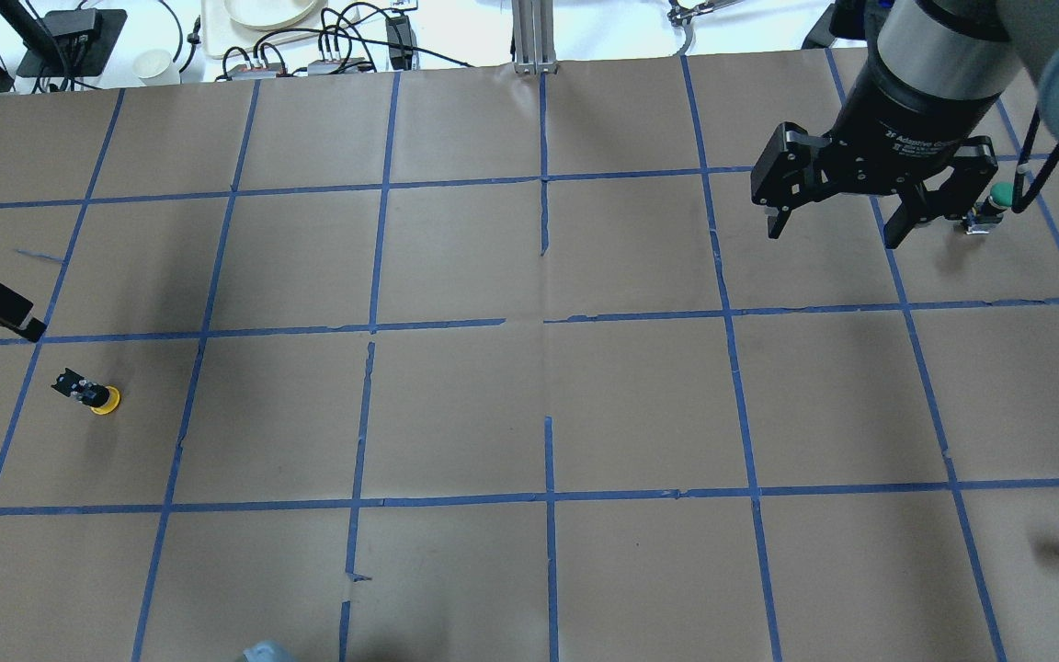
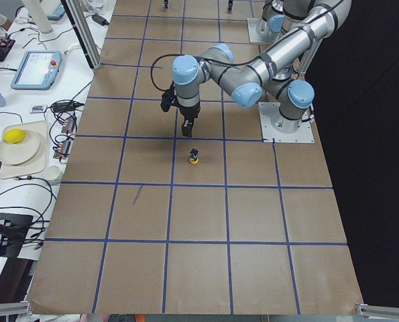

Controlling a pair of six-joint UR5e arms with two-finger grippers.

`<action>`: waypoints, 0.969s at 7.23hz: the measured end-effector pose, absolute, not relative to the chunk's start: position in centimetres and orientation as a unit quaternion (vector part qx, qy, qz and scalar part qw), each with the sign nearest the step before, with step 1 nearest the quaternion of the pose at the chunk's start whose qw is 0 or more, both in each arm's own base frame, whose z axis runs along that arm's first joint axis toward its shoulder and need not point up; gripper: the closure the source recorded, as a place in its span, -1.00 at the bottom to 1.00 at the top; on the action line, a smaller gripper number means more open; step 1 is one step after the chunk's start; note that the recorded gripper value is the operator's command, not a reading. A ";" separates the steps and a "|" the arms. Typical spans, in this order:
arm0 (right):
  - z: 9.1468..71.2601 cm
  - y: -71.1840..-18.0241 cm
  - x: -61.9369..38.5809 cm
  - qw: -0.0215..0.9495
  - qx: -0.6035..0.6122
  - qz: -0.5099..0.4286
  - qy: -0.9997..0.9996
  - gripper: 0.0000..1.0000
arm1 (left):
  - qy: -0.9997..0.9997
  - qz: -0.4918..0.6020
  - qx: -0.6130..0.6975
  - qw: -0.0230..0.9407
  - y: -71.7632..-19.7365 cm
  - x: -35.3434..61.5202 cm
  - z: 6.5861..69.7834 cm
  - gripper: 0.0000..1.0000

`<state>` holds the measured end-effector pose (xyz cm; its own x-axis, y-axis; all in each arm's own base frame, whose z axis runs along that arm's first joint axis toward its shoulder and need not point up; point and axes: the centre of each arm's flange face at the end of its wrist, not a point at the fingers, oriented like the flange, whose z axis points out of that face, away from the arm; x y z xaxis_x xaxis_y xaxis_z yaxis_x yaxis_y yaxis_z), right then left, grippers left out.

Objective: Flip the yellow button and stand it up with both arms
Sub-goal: 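Lower the left gripper over the yellow-capped button block, then close the left gripper on the yellow-capped button block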

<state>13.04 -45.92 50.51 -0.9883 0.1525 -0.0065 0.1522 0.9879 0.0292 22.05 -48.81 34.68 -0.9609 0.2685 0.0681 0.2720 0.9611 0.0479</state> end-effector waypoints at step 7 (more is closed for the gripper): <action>50.5 -45.9 12.9 0.002 0.080 0.015 0.997 -1.00 | -0.976 0.007 -0.217 -0.014 -47.3 22.1 23.7 -0.96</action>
